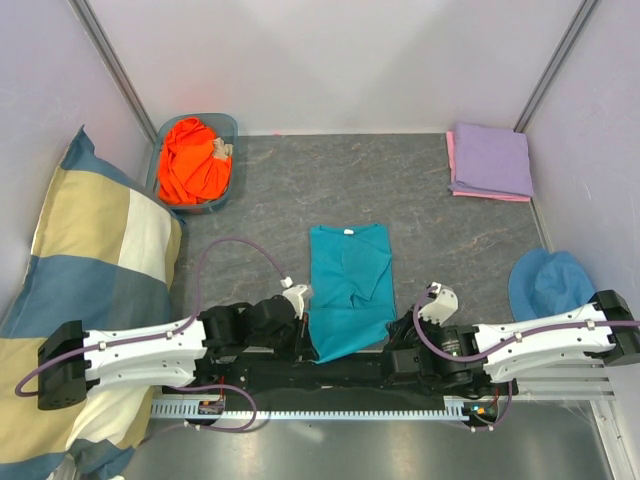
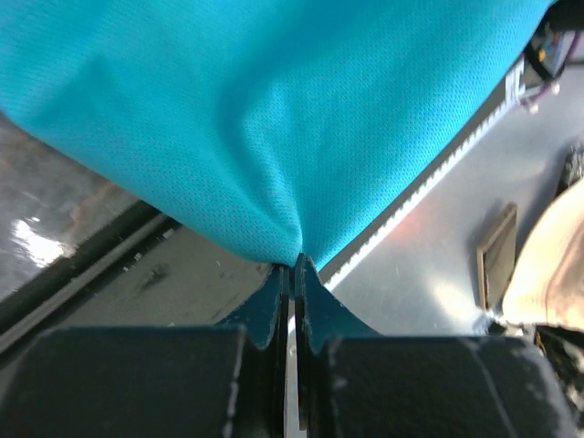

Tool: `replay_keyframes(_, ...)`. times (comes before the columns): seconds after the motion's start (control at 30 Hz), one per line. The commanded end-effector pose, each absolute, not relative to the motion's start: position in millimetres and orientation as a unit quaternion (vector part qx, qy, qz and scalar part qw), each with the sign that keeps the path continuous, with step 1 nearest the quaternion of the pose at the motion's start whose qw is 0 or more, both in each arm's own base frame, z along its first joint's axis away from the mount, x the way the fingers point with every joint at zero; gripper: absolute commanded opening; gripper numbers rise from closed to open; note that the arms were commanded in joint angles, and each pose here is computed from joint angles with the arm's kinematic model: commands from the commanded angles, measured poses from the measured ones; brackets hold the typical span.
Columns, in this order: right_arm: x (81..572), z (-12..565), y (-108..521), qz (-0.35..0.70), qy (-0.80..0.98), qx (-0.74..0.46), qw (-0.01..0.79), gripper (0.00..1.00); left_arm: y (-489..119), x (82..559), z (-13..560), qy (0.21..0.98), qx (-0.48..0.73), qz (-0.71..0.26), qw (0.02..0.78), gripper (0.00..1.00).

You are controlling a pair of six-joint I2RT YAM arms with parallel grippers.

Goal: Fold and stack the t-shirts
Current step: Fold the long partially folded tshirt into a neat square

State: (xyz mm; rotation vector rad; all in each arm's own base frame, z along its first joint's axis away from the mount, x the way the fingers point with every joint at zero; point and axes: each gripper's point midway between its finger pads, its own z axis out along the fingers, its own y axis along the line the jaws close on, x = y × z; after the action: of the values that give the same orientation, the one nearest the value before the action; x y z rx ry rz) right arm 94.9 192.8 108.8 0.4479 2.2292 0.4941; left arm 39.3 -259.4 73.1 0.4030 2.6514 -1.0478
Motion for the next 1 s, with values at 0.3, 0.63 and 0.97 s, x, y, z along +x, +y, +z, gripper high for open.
replay_keyframes(0.3,145.8,160.5,188.8,0.155,0.855,0.162,0.468,0.00,-270.6,107.8,138.8,0.888,0.092,-0.351,0.283,0.02)
replay_keyframes(0.63,196.8,180.3,196.7,0.132,0.849,0.154,0.487,0.00,-270.3,157.1,156.0,0.875,0.077,-0.352,0.322,0.02)
replay_keyframes(0.97,235.0,212.8,212.2,0.131,0.837,0.144,0.512,0.00,-288.0,191.5,191.9,0.854,0.094,-0.370,0.353,0.02)
